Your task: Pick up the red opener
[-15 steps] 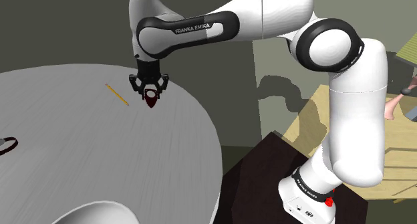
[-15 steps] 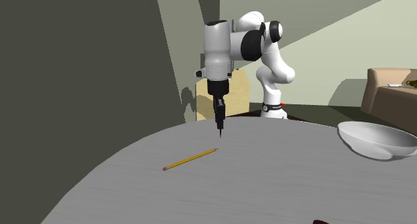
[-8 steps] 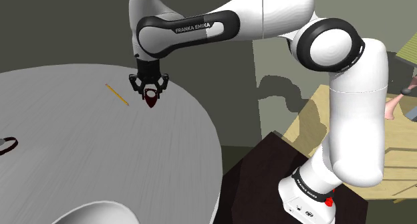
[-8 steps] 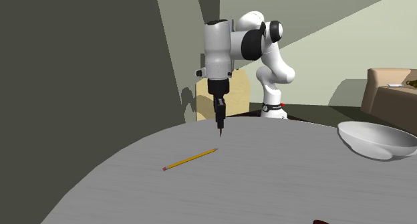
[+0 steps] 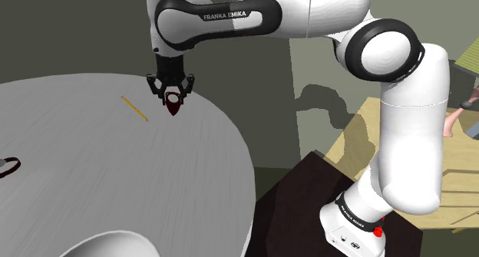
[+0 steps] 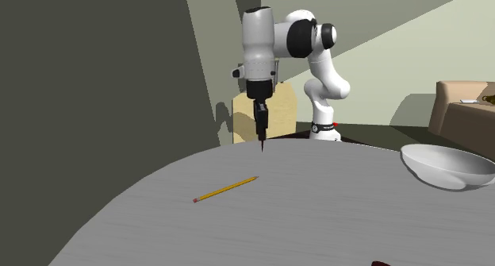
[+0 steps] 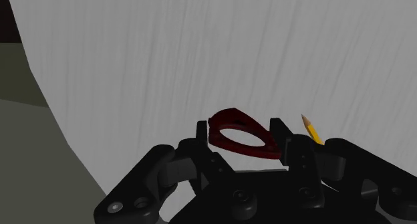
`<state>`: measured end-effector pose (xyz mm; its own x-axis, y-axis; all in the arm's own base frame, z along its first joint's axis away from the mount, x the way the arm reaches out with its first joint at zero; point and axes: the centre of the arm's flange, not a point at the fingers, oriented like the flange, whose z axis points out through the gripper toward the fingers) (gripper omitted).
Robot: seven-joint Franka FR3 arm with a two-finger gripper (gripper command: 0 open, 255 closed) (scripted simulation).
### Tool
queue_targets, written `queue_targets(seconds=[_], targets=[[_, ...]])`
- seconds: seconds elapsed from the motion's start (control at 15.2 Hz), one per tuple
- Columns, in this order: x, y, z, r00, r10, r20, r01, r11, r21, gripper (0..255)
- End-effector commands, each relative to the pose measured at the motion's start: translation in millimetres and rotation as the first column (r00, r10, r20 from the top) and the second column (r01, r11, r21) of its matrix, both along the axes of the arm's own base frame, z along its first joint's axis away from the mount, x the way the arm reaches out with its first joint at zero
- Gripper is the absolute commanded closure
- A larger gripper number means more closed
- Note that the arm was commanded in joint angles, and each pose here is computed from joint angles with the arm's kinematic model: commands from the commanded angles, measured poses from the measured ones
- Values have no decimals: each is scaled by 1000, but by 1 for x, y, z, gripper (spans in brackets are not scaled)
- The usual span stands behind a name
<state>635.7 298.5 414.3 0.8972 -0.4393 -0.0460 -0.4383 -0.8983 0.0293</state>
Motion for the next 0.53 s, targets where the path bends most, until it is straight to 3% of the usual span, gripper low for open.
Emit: queue_targets(seconds=[0.0, 0.46], targets=[[0, 0, 11, 1000, 0, 0, 0, 1000, 0, 255], [0, 0, 38, 1000, 0, 0, 0, 1000, 0, 255]])
